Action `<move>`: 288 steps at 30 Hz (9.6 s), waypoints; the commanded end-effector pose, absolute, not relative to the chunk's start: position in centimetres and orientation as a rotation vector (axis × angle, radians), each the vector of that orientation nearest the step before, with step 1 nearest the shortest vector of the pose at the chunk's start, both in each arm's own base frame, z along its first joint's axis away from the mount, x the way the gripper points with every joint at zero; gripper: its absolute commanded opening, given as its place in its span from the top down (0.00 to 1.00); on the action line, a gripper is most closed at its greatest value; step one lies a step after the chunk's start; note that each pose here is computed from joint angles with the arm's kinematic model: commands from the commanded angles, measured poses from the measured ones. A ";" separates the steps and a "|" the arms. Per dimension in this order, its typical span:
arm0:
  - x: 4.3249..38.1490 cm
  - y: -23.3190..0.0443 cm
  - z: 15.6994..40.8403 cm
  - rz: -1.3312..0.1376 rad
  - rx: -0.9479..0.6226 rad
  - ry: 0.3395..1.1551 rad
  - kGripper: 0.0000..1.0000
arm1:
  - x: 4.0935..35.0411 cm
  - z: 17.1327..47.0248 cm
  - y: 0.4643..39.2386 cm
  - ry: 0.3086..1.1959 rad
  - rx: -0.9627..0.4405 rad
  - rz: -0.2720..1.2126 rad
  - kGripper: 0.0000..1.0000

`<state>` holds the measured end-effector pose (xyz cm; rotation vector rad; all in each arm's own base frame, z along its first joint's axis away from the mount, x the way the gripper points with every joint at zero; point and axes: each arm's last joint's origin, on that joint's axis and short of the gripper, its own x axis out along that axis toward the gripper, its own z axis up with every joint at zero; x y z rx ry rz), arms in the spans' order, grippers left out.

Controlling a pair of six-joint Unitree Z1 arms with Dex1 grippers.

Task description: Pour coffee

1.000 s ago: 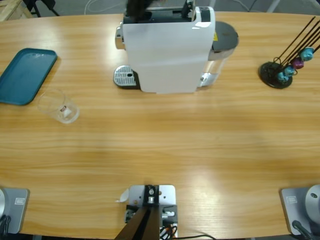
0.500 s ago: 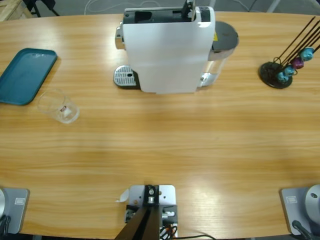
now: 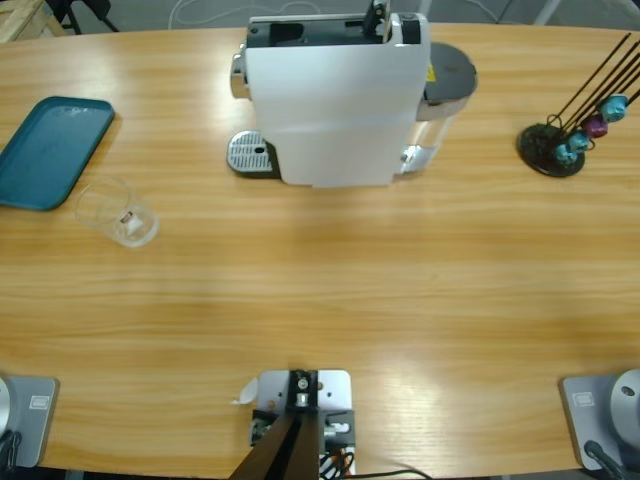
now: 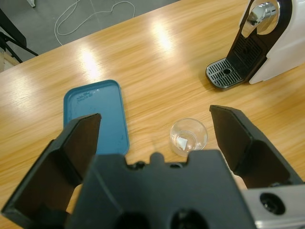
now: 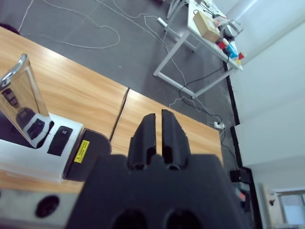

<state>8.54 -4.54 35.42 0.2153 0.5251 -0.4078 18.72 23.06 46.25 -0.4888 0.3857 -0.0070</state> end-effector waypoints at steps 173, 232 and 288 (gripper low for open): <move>9.2 -5.6 34.9 -0.462 0.246 0.568 0.00 | 17.2 44.5 19.2 0.559 -0.272 0.588 0.02; 16.0 -10.6 24.4 -0.594 0.231 0.967 0.05 | 8.4 31.8 6.7 0.763 -0.096 0.495 0.00; 16.2 -11.5 23.6 -0.521 0.223 1.044 0.10 | 8.8 31.7 7.1 0.785 -0.105 0.502 0.00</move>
